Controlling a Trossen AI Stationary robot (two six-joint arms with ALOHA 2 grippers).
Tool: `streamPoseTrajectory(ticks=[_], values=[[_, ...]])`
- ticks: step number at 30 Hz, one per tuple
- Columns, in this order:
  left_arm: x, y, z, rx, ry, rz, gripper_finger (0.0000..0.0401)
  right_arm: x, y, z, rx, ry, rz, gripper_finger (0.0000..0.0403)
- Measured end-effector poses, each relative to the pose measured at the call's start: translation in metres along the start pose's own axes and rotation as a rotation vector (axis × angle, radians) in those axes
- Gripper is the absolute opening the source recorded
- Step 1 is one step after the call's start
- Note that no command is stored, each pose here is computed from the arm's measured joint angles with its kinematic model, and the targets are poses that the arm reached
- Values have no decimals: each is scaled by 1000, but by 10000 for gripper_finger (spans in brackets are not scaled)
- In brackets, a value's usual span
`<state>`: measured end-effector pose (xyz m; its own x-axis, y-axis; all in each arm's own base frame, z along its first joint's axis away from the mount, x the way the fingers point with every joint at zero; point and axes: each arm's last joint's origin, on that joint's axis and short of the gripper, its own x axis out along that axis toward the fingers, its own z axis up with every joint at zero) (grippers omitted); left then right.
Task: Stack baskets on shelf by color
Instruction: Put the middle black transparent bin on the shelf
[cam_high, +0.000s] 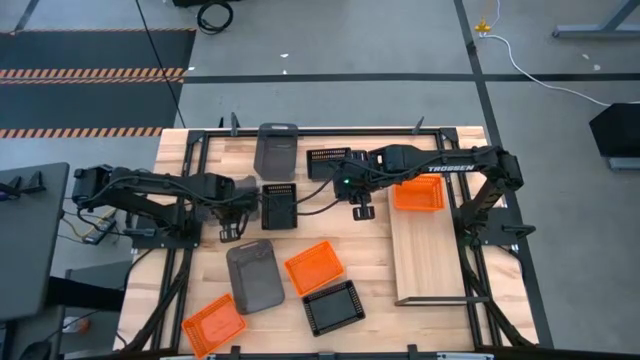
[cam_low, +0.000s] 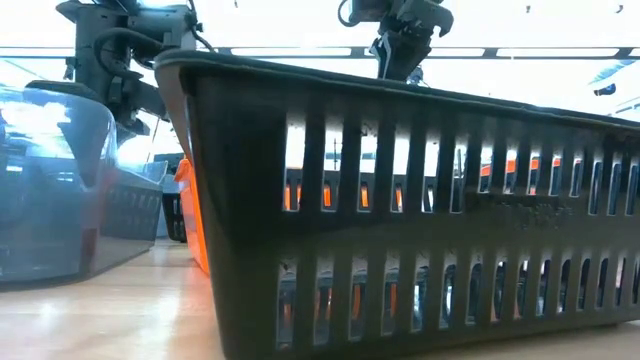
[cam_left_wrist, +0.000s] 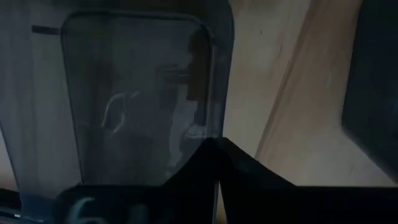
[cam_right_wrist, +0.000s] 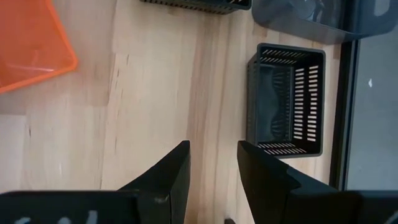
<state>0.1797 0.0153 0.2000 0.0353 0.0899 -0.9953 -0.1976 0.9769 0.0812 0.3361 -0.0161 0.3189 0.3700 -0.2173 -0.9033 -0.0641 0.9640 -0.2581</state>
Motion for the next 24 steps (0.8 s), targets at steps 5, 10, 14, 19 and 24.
streamPoseTrajectory(ticks=[5,10,14,19,24], values=[[-25,3,7,-5,-21,49,6,0,0,0,-18,2,-8,140],[-67,6,21,-12,-132,80,5,-1,0,-3,-23,23,-7,140],[-99,6,31,2,-257,71,5,-9,-1,-8,-17,36,-4,140],[-122,1,41,90,-397,65,5,-36,-3,-16,5,-40,-16,140],[-123,-15,42,432,-440,71,5,-73,-1,-27,-64,-163,-28,140]])
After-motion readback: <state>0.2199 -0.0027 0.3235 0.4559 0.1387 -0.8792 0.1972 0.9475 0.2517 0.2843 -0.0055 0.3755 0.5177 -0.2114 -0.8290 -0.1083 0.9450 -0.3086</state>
